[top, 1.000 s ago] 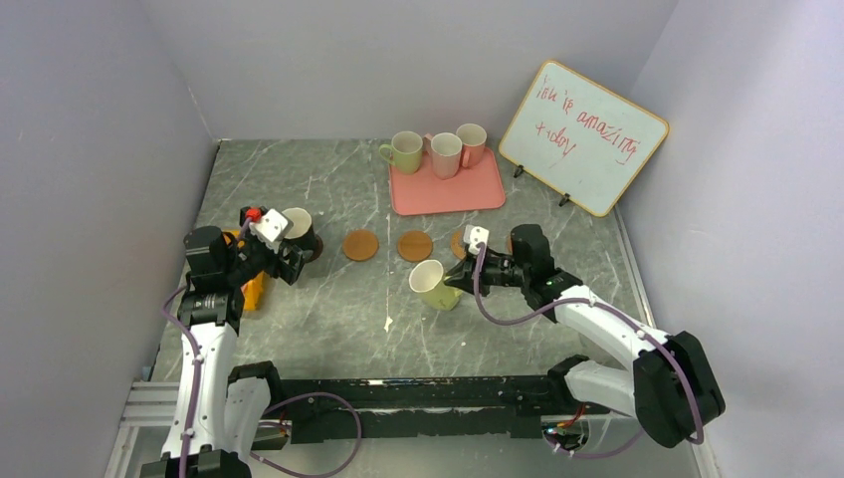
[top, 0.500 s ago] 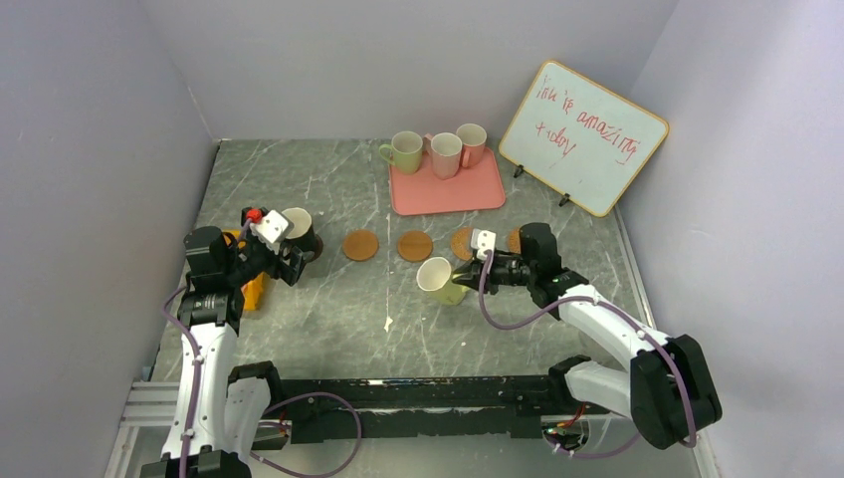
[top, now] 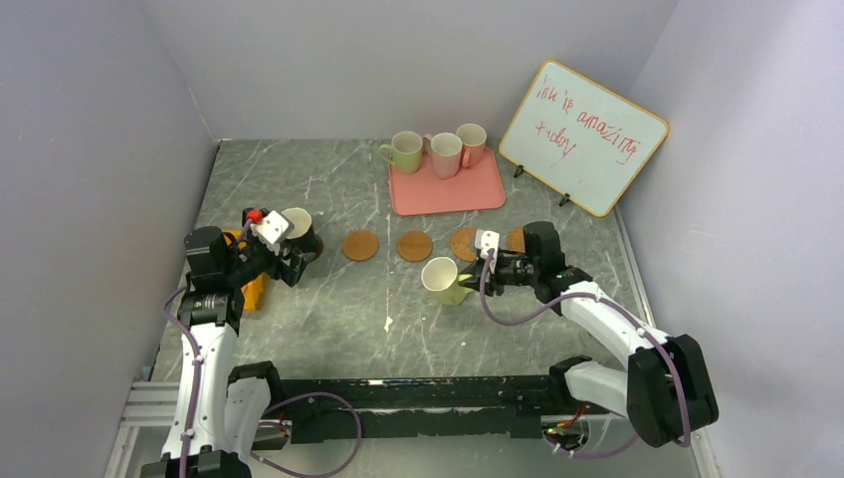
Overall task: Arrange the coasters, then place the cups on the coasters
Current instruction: Place the cup on the coaster.
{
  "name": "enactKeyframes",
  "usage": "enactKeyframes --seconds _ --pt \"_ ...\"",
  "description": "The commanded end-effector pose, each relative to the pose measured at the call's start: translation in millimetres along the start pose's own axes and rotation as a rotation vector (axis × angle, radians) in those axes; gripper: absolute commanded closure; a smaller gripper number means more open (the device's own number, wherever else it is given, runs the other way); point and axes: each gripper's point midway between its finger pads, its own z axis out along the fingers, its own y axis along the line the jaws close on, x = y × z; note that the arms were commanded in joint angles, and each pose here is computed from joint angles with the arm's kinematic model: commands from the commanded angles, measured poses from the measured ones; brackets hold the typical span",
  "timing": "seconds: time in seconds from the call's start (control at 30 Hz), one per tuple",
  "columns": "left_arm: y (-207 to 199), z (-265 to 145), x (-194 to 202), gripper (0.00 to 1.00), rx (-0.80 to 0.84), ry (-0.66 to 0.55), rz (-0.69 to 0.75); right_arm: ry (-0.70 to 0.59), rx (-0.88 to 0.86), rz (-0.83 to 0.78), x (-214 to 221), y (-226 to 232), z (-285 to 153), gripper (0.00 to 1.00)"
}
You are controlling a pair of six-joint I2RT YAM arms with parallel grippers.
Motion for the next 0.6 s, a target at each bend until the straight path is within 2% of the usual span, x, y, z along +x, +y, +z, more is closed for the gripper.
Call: enactKeyframes --seconds 0.0,0.3,0.57 --pt "-3.0 -2.0 -5.6 0.04 0.018 -0.023 0.029 -0.018 -0.008 -0.042 -10.8 -6.3 -3.4 0.67" --pt "-3.1 -2.2 -5.8 0.04 0.018 -0.022 0.031 -0.036 0.002 -0.052 -16.1 -7.8 -8.8 0.64" --pt "-4.0 -1.9 -5.5 0.04 0.026 -0.02 0.029 -0.005 -0.01 -0.059 -10.6 -5.6 -10.6 0.54"
